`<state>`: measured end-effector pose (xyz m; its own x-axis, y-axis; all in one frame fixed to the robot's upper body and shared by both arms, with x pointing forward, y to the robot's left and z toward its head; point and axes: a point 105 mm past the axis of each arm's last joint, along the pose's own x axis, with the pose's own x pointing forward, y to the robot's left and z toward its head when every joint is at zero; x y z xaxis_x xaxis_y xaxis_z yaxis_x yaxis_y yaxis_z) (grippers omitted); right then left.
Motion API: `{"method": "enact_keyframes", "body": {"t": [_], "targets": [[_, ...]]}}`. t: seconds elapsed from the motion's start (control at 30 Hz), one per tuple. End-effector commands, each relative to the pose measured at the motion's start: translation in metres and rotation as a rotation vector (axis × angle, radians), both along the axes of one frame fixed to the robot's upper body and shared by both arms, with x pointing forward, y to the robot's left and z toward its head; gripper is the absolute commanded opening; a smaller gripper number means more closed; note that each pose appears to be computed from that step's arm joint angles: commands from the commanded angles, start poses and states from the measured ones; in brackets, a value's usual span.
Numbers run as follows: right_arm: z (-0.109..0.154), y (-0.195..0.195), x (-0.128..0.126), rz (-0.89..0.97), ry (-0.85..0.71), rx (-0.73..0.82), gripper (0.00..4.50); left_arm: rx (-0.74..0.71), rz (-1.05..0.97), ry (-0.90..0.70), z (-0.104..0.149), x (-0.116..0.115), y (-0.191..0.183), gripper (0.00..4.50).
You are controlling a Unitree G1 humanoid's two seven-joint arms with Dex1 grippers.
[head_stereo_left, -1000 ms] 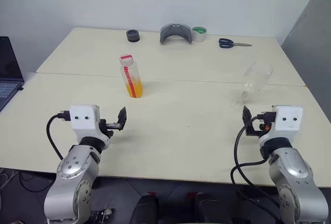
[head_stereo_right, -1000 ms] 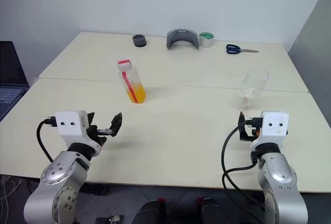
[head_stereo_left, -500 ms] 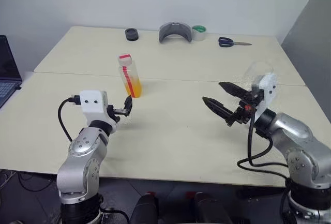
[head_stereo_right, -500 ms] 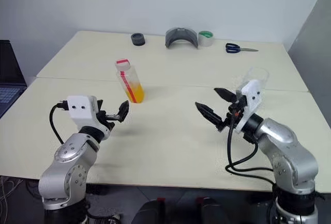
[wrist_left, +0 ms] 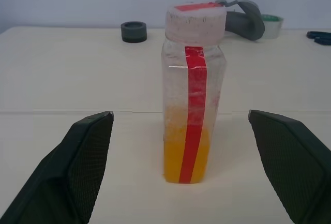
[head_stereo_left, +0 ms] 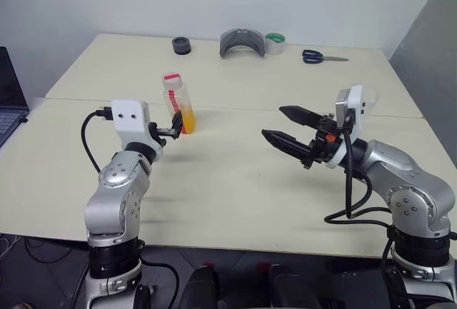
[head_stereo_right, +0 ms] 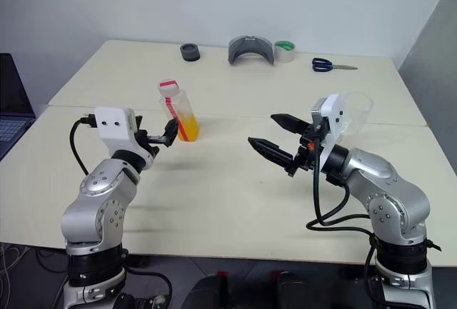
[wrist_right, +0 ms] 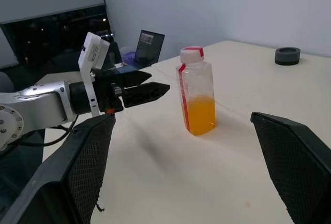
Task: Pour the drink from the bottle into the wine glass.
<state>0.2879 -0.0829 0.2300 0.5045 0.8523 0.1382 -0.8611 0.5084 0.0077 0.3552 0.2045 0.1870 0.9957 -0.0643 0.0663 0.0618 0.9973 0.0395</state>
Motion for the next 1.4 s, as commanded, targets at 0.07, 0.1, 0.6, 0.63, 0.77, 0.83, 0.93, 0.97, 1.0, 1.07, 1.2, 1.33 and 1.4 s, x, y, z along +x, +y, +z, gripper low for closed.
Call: {"method": "enact_keyframes", "body": {"t": [0.07,0.1,0.6,0.63,0.77,0.83,0.93,0.97,1.0,1.07,1.2,1.33,1.4], "targets": [[0.013,0.002,-0.003,-0.007,-0.062,0.019,4.48,0.021,-0.034,-0.054,0.015,0.007,-0.005,4.50],[0.014,0.001,-0.002,-0.016,-0.065,0.018,4.48,0.021,-0.040,-0.054,0.016,0.009,-0.006,4.50],[0.016,-0.001,0.001,-0.061,-0.089,0.020,4.48,0.064,-0.096,-0.059,0.021,0.039,-0.008,4.50],[0.016,-0.001,0.001,-0.063,-0.091,0.020,4.48,0.066,-0.099,-0.059,0.021,0.041,-0.008,4.50],[0.017,-0.001,0.003,-0.073,-0.094,0.025,4.48,0.070,-0.114,-0.062,0.019,0.049,-0.009,4.50],[0.017,-0.001,0.003,-0.077,-0.094,0.027,4.48,0.070,-0.124,-0.061,0.017,0.053,-0.010,4.50],[0.017,-0.002,0.003,-0.087,-0.092,0.029,4.48,0.072,-0.132,-0.059,0.014,0.059,-0.011,4.50],[0.017,-0.002,0.003,-0.090,-0.092,0.029,4.48,0.073,-0.135,-0.060,0.014,0.061,-0.011,4.50],[0.017,-0.002,0.004,-0.092,-0.092,0.029,4.48,0.073,-0.137,-0.061,0.013,0.063,-0.011,4.50],[0.017,-0.003,0.004,-0.100,-0.092,0.029,4.48,0.077,-0.148,-0.063,0.012,0.068,-0.013,4.50],[0.017,-0.004,0.004,-0.109,-0.089,0.029,4.48,0.090,-0.164,-0.081,0.013,0.075,-0.016,4.50],[0.017,-0.004,0.005,-0.115,-0.087,0.031,4.48,0.102,-0.179,-0.101,0.018,0.082,-0.019,4.50],[0.016,-0.005,0.005,-0.122,-0.086,0.030,4.48,0.106,-0.183,-0.106,0.019,0.084,-0.020,4.50]]}}
